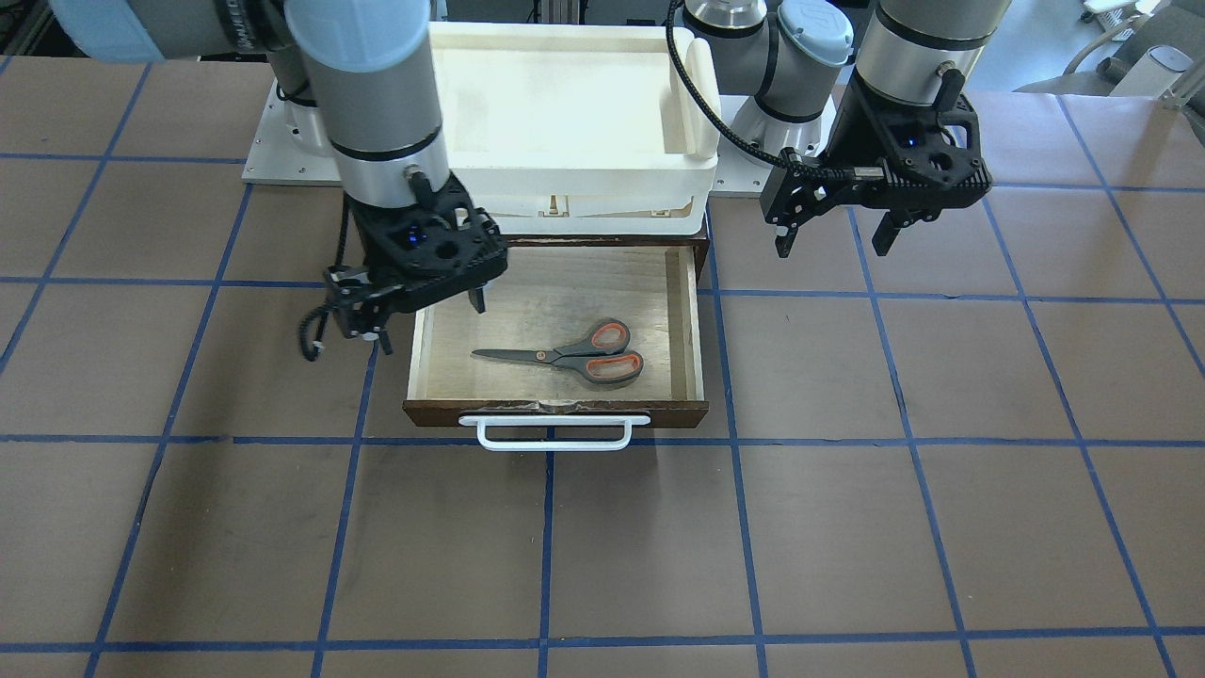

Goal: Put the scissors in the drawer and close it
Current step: 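Raise the right gripper away from the drawer, then move the left gripper over the drawer's far edge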

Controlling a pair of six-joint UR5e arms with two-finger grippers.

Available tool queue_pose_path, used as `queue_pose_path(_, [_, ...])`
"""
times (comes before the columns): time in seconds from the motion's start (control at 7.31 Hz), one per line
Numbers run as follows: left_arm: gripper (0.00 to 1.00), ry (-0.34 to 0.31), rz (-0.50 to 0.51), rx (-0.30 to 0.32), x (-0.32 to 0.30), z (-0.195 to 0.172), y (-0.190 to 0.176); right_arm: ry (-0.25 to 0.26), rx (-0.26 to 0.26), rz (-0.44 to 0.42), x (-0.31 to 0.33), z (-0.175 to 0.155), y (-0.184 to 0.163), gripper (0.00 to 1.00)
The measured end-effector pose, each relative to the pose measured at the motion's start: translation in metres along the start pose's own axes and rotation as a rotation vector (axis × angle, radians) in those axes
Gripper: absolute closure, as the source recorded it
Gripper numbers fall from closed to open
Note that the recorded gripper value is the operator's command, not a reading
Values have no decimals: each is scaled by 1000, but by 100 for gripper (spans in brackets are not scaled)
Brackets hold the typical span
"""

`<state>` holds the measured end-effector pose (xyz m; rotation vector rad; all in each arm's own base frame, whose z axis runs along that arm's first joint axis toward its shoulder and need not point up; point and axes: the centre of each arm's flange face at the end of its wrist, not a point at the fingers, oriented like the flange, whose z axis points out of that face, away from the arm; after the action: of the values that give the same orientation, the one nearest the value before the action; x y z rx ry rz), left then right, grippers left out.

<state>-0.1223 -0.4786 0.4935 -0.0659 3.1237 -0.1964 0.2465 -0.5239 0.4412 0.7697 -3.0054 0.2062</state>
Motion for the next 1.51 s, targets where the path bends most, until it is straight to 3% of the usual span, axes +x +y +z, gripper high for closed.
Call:
queue_pose_path(0.27, [0, 2, 0, 26, 0, 6, -10, 0, -45, 202, 65, -8, 22, 0])
queue_pose_path(0.55, [0, 6, 4, 2, 3, 27, -22, 4, -64, 301, 111, -6, 37, 0])
queue_pose_path(0.68, [0, 21, 5, -12, 6, 42, -31, 10, -65, 319, 120, -9, 41, 0])
queue_pose_path(1.09, [0, 82, -12, 45, 27, 98, -76, 11, -85, 344, 114, -29, 59, 0])
queue_pose_path(1.51, [0, 113, -54, 107, 106, 142, -121, 10, -74, 324, 102, -47, 68, 0])
